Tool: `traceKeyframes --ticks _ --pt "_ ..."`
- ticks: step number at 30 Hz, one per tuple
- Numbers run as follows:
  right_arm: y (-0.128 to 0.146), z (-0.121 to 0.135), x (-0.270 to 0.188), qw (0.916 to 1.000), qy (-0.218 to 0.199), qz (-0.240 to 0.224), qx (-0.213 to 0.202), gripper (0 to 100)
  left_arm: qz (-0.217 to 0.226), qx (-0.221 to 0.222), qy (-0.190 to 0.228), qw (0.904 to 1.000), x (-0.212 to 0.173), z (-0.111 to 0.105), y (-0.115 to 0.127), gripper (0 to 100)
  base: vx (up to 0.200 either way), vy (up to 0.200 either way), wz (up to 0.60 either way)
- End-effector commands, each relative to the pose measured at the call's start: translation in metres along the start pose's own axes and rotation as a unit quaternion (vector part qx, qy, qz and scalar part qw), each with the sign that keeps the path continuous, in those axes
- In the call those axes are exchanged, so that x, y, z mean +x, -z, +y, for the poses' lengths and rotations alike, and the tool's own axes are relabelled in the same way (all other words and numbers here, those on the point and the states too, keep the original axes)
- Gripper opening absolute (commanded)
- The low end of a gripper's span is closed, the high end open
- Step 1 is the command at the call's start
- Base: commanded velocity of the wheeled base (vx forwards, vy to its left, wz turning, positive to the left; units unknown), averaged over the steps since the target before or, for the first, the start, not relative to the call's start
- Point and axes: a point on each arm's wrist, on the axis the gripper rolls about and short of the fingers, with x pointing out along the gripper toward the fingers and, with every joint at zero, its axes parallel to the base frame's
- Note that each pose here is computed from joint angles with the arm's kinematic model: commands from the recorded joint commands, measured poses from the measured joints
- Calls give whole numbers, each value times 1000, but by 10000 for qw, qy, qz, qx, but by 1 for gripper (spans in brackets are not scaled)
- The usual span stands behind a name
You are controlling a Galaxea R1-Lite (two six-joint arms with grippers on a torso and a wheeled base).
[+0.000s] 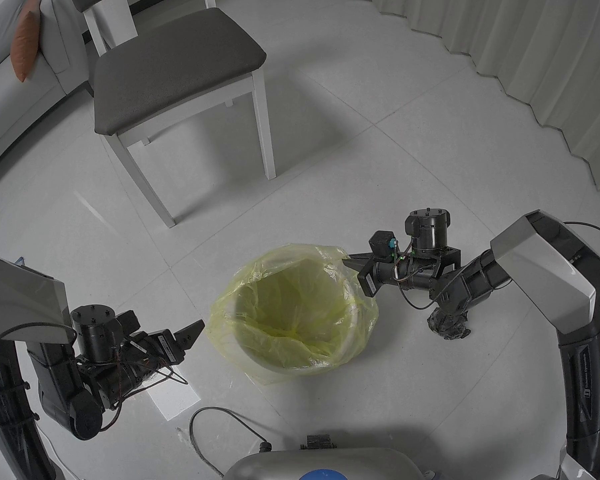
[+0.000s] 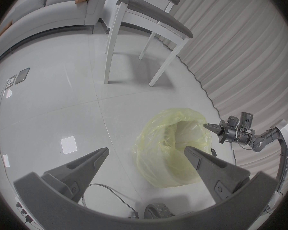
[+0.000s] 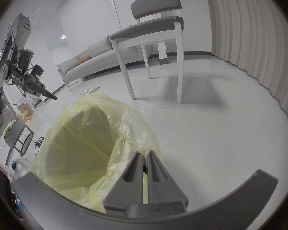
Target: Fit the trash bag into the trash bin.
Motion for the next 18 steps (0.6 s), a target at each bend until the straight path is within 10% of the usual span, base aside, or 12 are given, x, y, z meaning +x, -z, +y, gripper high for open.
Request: traceKeyframes --ticks 1,18 --pt "6 5 12 10000 -73 -9 24 0 -34 2 19 10000 2 0 0 100 0 0 0" --pt "32 14 33 9997 -193 144 99 0 44 -26 -28 10000 6 3 4 100 0 0 0"
